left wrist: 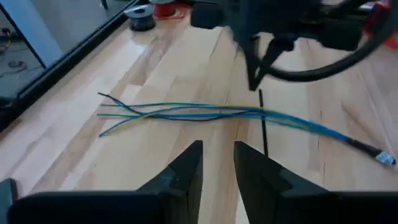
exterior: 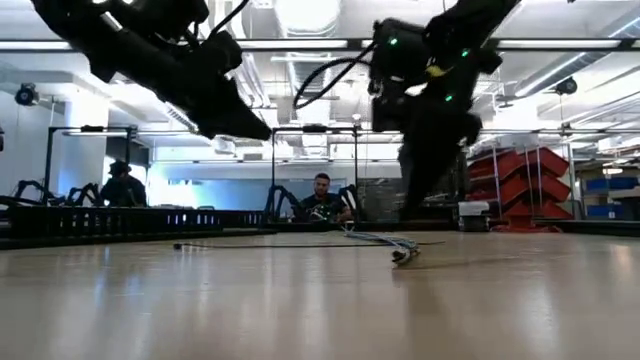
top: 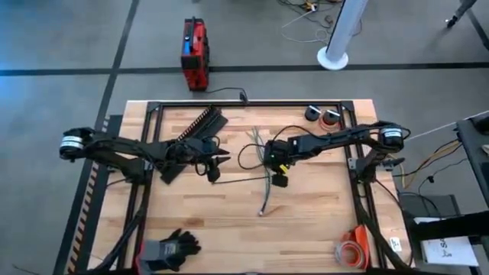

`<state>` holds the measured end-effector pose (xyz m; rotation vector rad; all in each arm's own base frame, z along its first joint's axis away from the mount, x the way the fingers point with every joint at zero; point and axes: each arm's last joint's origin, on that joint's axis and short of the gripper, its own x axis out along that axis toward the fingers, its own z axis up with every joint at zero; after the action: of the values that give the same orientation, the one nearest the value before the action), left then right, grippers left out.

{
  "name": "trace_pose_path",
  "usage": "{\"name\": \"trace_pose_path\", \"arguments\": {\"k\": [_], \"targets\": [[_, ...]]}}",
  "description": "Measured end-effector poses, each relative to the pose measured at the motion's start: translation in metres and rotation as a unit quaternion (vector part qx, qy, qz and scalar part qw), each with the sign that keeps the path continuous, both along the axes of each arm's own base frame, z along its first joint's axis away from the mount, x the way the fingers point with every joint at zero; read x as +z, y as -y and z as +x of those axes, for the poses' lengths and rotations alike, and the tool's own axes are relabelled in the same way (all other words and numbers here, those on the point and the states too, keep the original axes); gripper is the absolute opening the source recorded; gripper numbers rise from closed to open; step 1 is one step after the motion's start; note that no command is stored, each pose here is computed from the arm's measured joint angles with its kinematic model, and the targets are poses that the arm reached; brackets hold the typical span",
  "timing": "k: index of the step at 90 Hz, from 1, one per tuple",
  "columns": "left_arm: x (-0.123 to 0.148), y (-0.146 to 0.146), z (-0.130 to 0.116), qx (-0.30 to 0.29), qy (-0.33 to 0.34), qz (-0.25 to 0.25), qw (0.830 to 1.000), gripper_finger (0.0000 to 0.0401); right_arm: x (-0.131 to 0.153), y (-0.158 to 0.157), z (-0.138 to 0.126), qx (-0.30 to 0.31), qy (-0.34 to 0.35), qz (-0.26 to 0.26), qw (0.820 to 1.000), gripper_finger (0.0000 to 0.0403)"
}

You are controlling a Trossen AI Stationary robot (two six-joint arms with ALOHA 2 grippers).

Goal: Ziptie cables
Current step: Wrap the cable wires together using a black zip tie

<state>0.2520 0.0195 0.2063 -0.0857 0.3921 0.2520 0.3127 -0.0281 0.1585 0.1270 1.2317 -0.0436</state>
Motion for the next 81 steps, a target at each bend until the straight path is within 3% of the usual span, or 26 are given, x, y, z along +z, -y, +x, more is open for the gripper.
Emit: {"name": "trace_pose_path", "arguments": {"k": [12, 28, 59, 81], "targets": [[-0.009, 0.000, 0.012, -0.003, 0.016, 0.006, 1.000, 0.0075, 0.007, -0.006, -0.013, 0.006, 0.030, -0.004, 1.000, 0.0000], [-0.029, -0.001, 0.024, -0.006, -0.005, 0.009, 1.000, 0.0075, -0.015, -0.009, -0.023, 0.001, 0.044, 0.000, 0.999, 0.0000], [-0.041, -0.002, 0.039, -0.009, -0.039, 0.013, 0.999, 0.0075, -0.048, -0.011, -0.019, 0.015, 0.029, 0.018, 0.999, 0.0000], [-0.042, -0.002, 0.035, -0.014, -0.066, 0.021, 0.998, 0.0075, -0.048, -0.007, -0.018, 0.014, 0.029, 0.002, 0.999, 0.0000]]}}
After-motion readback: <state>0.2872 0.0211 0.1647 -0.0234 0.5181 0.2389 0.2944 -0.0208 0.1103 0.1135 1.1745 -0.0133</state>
